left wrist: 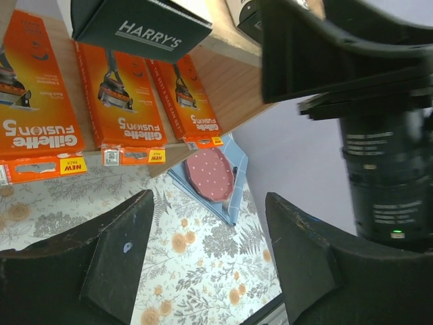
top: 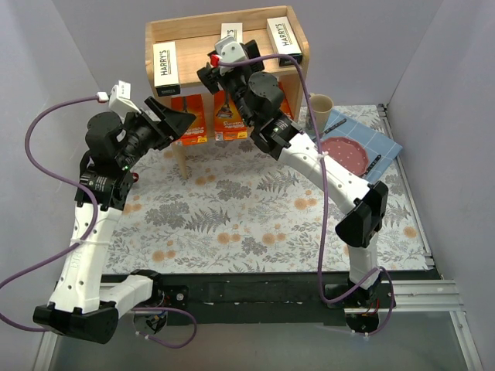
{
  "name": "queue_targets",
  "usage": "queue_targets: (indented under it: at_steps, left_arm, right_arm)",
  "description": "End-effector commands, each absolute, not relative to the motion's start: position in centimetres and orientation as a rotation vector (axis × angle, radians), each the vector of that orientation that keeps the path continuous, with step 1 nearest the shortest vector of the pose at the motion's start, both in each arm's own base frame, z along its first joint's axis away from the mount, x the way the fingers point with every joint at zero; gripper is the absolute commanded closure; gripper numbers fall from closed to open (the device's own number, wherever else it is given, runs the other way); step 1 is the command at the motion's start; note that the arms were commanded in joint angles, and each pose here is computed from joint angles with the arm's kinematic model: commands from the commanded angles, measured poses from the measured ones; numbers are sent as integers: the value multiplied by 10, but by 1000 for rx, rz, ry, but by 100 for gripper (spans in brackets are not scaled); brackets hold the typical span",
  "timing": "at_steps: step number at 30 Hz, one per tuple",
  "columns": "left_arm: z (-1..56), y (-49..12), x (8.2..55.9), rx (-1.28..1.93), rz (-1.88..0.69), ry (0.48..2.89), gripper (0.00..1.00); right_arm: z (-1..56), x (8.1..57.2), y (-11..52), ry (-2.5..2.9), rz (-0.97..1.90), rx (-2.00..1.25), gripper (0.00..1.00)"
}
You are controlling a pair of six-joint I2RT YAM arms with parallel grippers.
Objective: Place and organize the shaving razors onto the shelf
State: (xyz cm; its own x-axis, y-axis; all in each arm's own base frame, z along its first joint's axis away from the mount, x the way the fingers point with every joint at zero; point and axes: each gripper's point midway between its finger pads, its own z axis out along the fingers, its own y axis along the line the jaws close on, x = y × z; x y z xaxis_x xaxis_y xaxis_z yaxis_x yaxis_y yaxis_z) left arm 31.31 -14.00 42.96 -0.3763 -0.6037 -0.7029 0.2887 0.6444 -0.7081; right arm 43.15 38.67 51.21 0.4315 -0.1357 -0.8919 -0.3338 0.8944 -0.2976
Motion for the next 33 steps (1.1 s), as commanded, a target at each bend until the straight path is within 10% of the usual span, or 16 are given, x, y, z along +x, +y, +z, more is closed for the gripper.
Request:
queue_targets:
  at_steps: [1,33]
  left_arm:
    - [459,-136,306,-237,-984,1636,33]
    - [467,-122,318,-311,-976,1632,29]
  right_arm:
    - [534,432,375,1111,137,-382,2]
    - [503,452,382,1223,347,-384,39]
